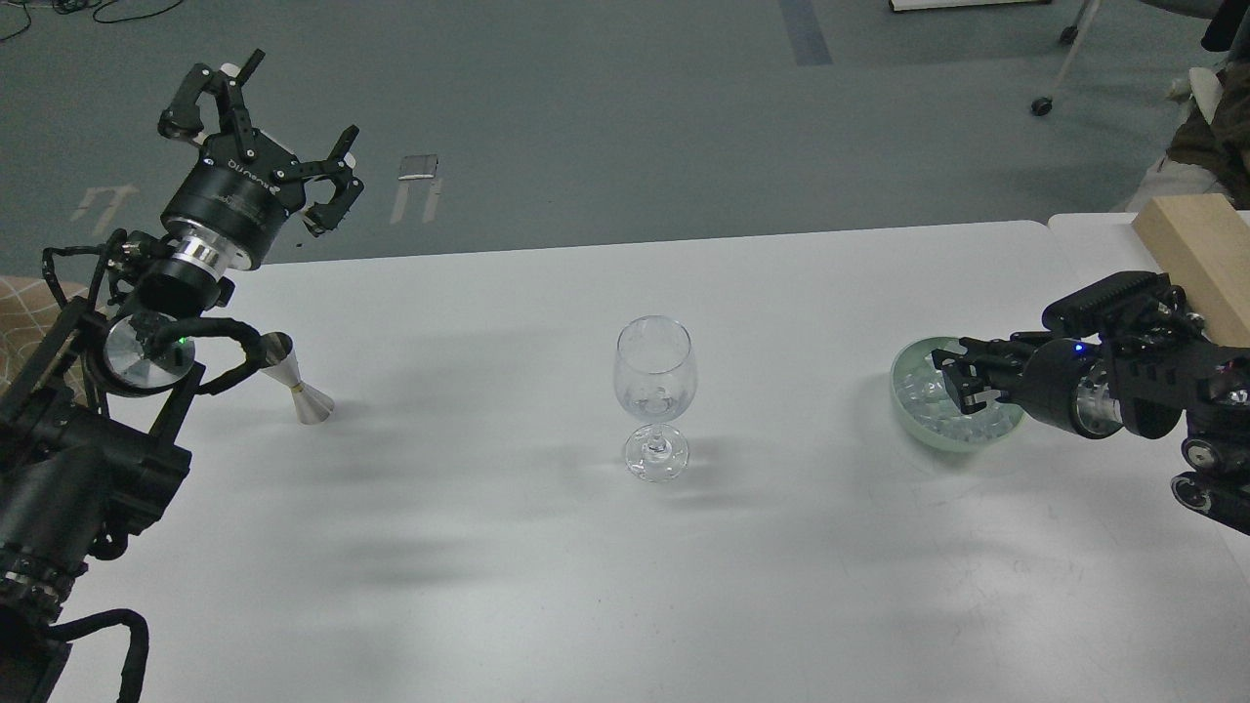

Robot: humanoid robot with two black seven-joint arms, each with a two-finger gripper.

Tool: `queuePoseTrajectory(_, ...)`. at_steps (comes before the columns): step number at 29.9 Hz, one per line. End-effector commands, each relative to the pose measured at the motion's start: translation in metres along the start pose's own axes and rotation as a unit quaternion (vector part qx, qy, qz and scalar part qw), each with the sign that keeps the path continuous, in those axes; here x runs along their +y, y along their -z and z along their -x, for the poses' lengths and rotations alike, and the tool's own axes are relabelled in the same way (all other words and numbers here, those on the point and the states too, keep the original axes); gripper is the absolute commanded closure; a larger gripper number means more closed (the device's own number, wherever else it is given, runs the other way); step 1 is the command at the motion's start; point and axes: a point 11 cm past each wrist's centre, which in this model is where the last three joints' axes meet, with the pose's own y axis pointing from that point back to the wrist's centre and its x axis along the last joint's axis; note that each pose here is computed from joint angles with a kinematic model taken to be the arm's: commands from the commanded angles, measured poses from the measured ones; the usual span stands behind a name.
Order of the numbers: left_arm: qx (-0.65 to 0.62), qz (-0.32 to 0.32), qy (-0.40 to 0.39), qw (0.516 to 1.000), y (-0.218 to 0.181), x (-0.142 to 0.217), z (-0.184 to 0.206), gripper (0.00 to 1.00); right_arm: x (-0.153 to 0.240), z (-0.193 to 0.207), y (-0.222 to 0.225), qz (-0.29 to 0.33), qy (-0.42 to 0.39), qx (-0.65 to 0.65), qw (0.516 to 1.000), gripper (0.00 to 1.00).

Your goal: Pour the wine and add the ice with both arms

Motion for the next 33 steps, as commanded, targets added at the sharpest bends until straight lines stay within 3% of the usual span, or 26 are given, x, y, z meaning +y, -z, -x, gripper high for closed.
queuePoseTrajectory(1,-0.001,-0.002,-0.002,1.000,0.002,0.002,-0.002,0.02,0.001,-0.021,0.006,-0.011,-0.008,0.006,1.000,1.00)
queuePoseTrajectory(20,0.000,-0.005,-0.006,1.000,0.005,0.004,-0.004,0.02,0.031,-0.141,0.046,-0.066,-0.043,0.035,0.996,1.00)
queuePoseTrajectory(33,-0.002,-0.003,-0.007,1.000,0.002,0.004,-0.005,0.02,0.042,-0.204,0.108,-0.137,-0.089,0.069,0.984,1.00)
